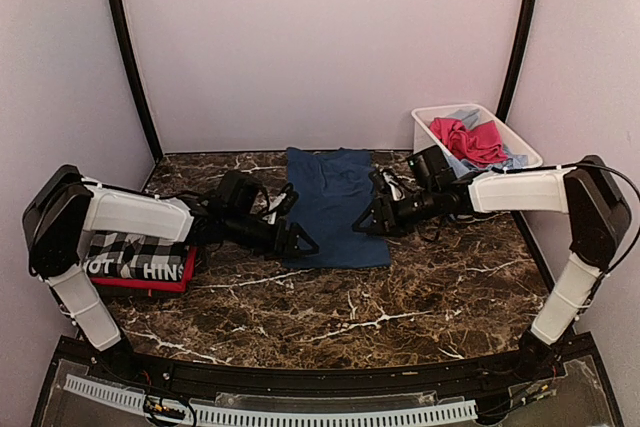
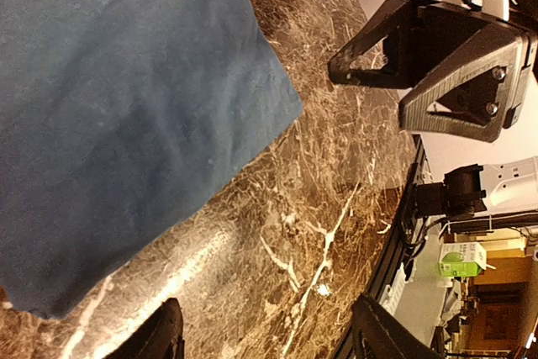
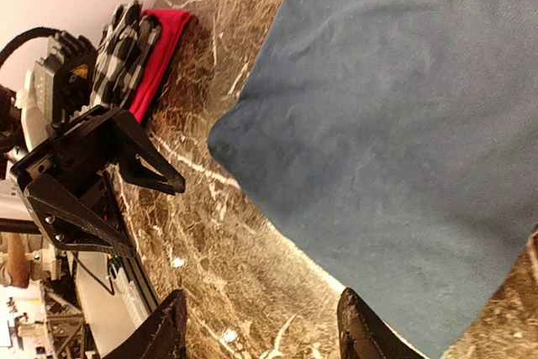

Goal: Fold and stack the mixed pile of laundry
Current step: Smooth out the 2/3-rectangle-folded T-shirt at the center of the board.

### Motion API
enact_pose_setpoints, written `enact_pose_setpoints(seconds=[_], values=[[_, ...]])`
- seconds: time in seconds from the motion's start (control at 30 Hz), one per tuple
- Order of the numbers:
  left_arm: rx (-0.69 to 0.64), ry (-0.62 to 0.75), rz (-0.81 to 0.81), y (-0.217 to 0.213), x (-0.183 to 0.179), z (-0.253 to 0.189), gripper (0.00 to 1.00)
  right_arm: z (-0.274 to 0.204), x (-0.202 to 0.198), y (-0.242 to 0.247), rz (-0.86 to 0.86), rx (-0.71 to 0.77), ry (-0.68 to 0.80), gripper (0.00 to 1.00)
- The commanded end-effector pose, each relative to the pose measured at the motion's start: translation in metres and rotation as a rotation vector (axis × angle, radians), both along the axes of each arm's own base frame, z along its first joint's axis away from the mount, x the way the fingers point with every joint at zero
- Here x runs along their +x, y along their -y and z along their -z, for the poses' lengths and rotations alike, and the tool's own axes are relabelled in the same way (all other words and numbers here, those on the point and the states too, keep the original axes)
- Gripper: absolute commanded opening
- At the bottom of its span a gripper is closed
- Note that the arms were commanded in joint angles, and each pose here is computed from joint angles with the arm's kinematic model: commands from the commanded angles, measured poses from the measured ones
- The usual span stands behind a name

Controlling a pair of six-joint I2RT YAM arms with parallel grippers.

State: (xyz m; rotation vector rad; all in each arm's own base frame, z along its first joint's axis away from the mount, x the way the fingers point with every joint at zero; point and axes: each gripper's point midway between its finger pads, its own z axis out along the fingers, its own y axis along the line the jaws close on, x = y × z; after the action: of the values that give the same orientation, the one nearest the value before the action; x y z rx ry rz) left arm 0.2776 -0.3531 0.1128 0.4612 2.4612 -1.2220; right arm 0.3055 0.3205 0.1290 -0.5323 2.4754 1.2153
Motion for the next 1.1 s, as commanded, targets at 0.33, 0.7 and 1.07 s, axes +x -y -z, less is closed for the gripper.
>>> enact_pose_setpoints(seconds=[0.33,0.7,1.07], values=[[-0.109,-0.185,-0.055,0.010,0.020,0.065,0.66,0.087,0.004,-0.014,-0.003,0.027,-0.158,0.53],[-0.038,-0.162,-0.140,-0.038,0.010,0.060,0.65,0.068,-0.022,0.024,0.043,-0.051,-0.111,0.49],[0.089,-0.116,-0.242,-0.071,0.007,0.053,0.56,0.079,-0.027,0.050,0.102,-0.154,-0.131,0.44]])
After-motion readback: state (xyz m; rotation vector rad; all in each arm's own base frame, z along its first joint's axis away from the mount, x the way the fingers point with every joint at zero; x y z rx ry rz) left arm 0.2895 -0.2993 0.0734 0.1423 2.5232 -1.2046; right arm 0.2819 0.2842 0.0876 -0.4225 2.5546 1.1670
